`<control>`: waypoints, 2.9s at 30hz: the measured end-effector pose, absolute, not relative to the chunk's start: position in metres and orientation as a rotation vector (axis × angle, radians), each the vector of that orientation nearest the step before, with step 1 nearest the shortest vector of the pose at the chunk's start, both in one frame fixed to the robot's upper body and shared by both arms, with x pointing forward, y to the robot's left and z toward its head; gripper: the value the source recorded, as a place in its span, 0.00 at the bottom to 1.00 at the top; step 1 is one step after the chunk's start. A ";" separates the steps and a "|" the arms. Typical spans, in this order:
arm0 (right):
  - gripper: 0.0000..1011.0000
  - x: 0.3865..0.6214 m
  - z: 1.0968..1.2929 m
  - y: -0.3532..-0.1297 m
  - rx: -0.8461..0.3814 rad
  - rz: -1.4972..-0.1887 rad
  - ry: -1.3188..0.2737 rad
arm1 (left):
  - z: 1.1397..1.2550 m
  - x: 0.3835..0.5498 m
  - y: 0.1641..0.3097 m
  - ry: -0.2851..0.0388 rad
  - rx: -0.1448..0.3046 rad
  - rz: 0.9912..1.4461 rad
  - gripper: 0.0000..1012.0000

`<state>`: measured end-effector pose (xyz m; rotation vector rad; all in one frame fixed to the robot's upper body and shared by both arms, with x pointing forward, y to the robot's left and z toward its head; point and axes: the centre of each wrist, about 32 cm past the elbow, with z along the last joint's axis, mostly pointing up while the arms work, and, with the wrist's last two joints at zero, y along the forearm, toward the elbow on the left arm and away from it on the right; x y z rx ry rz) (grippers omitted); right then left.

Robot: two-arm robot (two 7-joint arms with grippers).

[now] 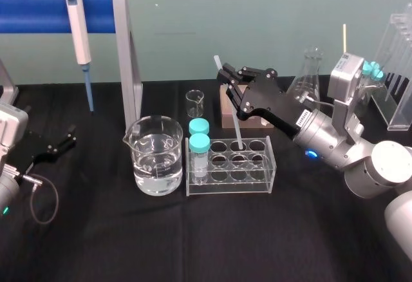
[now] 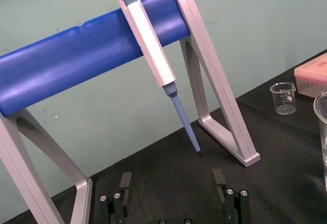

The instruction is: Pick up the stirring rod with one hand, then place it down.

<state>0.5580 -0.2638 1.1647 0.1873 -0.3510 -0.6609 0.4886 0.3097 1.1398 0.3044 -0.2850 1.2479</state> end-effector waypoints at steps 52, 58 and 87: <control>0.07 0.576 1.142 -0.263 0.120 -0.616 -0.286 | 1.140 0.489 0.310 -0.285 0.304 1.248 0.99; 0.07 0.576 1.138 -0.263 0.109 -0.617 -0.276 | 1.140 0.489 0.310 -0.285 0.304 1.248 0.99; 0.08 0.575 1.135 -0.263 0.098 -0.626 -0.266 | 1.140 0.489 0.310 -0.285 0.304 1.248 0.99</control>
